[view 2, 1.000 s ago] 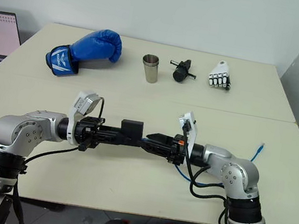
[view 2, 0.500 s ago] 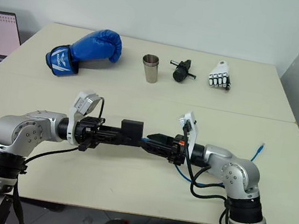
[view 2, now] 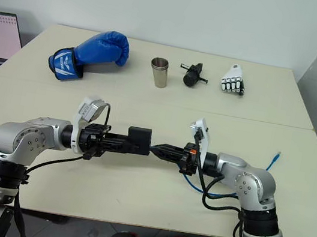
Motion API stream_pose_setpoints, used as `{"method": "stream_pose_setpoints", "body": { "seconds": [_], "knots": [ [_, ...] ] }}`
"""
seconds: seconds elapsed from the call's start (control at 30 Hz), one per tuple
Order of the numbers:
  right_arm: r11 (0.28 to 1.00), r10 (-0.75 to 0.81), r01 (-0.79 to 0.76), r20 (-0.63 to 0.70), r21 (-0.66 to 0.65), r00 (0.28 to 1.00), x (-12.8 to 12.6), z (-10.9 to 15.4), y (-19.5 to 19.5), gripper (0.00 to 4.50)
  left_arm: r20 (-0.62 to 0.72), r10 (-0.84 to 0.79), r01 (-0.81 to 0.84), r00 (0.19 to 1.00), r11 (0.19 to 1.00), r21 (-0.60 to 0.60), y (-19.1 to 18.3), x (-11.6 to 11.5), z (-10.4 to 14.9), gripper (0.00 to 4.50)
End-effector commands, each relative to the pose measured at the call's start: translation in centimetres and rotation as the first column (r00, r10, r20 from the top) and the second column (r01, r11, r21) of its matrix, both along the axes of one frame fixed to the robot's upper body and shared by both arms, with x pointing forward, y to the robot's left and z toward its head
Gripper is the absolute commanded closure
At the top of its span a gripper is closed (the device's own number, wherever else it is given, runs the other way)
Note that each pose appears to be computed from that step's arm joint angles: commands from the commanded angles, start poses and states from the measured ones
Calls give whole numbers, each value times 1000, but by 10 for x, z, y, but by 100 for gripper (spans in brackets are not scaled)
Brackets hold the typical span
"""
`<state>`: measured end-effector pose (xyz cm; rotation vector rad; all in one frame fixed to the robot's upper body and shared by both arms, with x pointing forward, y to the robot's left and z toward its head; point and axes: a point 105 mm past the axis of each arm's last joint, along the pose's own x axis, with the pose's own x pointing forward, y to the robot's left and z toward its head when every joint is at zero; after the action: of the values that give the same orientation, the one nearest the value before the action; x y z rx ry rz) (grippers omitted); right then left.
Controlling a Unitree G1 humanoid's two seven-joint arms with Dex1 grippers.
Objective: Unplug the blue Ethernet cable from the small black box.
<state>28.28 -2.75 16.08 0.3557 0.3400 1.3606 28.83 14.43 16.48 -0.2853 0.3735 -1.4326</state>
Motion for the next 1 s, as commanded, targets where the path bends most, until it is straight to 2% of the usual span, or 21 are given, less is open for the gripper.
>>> {"method": "stream_pose_setpoints", "body": {
  "seconds": [0.03,0.3,0.77,0.87,0.9,0.97,1.0],
  "knots": [
    [1000,13,-14,33,21,999,-3,9,1,442,36,-9,9,999,1000,-5,-1,1,11,372],
    [1000,18,-18,19,24,1000,-4,9,-1,442,42,-9,9,999,1000,-1,0,3,11,372],
    [997,-67,67,14,-34,998,6,3,-33,442,61,62,-65,996,997,50,23,11,10,372],
    [977,-207,210,78,-31,975,31,7,-43,442,67,70,-73,995,996,56,23,12,8,372],
    [938,-337,345,135,-42,932,55,8,-53,442,72,76,-80,995,995,59,22,13,7,372],
    [853,-490,517,236,-71,839,87,7,-71,442,84,87,-93,993,994,64,20,15,5,372],
    [779,-562,619,328,-97,759,106,4,-84,442,90,89,-95,992,993,65,19,15,5,372]
  ]
}}
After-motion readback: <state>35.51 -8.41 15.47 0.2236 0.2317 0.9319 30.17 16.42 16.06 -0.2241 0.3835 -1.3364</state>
